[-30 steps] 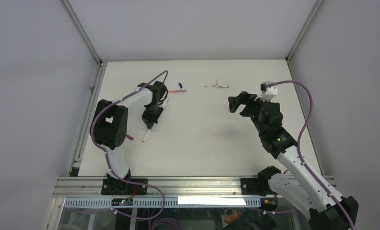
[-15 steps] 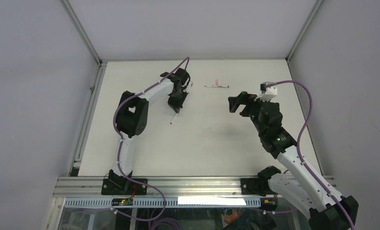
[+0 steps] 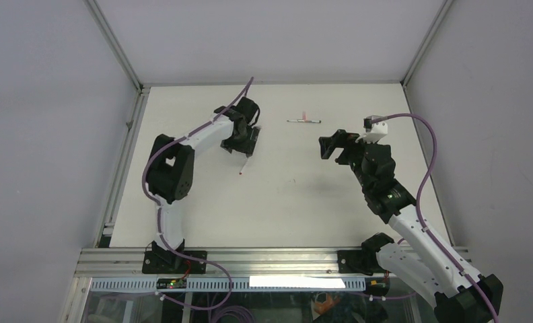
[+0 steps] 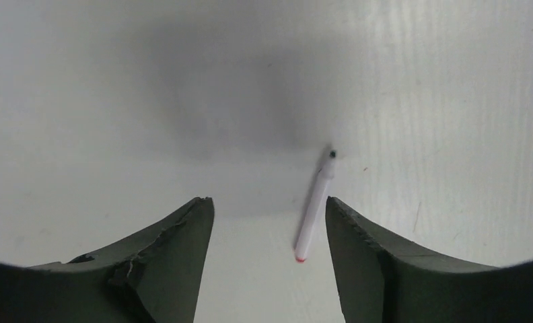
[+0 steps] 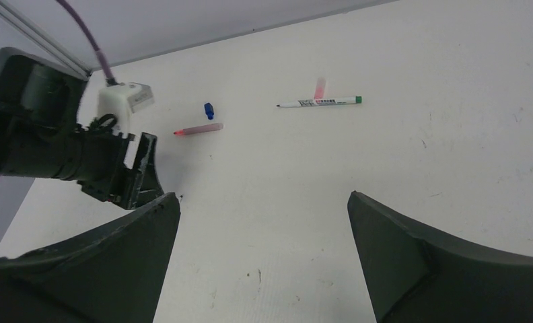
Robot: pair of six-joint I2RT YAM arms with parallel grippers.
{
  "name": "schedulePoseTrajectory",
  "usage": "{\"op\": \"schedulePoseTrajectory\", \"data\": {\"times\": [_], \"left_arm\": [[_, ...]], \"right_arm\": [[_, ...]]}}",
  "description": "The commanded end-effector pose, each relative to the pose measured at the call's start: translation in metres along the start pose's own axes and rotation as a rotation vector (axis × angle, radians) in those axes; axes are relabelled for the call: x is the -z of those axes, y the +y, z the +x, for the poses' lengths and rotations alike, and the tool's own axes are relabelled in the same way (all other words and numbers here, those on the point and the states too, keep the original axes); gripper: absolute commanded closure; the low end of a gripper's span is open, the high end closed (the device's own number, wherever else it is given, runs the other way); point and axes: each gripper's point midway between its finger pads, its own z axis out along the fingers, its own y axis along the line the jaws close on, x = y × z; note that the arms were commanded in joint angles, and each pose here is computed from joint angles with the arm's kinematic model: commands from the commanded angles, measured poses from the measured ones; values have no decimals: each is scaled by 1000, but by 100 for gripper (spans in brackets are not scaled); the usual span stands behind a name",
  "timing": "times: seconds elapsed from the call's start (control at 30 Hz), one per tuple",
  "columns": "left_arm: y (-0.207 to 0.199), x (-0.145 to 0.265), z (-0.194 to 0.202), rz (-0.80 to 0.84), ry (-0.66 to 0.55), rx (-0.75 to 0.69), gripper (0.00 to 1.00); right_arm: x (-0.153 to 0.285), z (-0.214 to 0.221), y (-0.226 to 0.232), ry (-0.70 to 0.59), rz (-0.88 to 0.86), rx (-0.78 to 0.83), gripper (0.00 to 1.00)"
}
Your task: Insert the pens into the pen caps
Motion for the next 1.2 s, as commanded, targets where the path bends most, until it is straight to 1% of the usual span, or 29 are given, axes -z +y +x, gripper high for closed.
{"op": "schedulePoseTrajectory", "data": {"times": [0.0, 0.03, 0.1, 0.13, 0.17, 0.2, 0.27, 0.33, 0.4, 0.43, 0.5, 0.53, 0.6, 0.67, 0.77, 0.9, 0.93, 0.97, 1.0, 1.03, 1.07, 1.17], "left_arm": [[56, 88, -28, -244, -327, 334, 26], [67, 93, -14, -260, -336, 425, 17], [79, 103, 11, -221, -354, 638, 3], [86, 107, 23, -199, -364, 735, 1], [89, 108, 38, -166, -356, 816, 1], [99, 116, 49, -145, -378, 918, 1], [115, 120, 80, -163, -388, 1036, 1], [127, 120, 109, -194, -395, 1127, 6], [132, 116, 134, -218, -375, 1189, 14], [134, 113, 145, -234, -360, 1209, 17], [139, 106, 165, -275, -328, 1255, 27], [140, 103, 172, -289, -318, 1271, 30], [144, 99, 183, -319, -304, 1309, 30], [146, 94, 193, -340, -287, 1345, 28], [148, 85, 201, -354, -251, 1371, 26], [153, 69, 208, -364, -188, 1395, 26], [154, 65, 207, -361, -180, 1398, 28], [156, 61, 206, -356, -172, 1406, 31], [157, 56, 206, -350, -158, 1411, 37], [157, 52, 205, -343, -152, 1412, 40], [158, 50, 203, -338, -148, 1412, 44], [157, 43, 201, -332, -129, 1405, 50]], "right_arm": [[2, -10, 2, -51, -5, 12, 0], [1, -14, 4, -72, -11, 8, 0], [0, -15, 6, -80, -18, 7, 0], [-1, -14, 7, -81, -20, 8, 1], [-1, -13, 8, -83, -22, 11, 0], [-1, -13, 9, -86, -24, 13, 0], [-1, -12, 10, -87, -25, 18, 1], [0, -12, 13, -90, -32, 21, 1], [0, -11, 16, -92, -39, 23, 1], [0, -11, 16, -92, -40, 24, 0], [0, -11, 17, -93, -42, 25, 0], [1, -10, 17, -91, -44, 25, 0], [1, -11, 18, -90, -47, 26, 0], [1, -10, 18, -85, -49, 26, 1], [2, -11, 19, -86, -51, 27, 0], [2, -11, 19, -83, -56, 30, 0], [3, -11, 19, -85, -58, 32, 1], [3, -11, 20, -85, -59, 34, 0], [3, -11, 19, -84, -58, 35, 0], [3, -11, 19, -83, -58, 37, 1], [3, -11, 19, -82, -60, 41, 1], [2, -10, 19, -83, -60, 44, 0]]}}
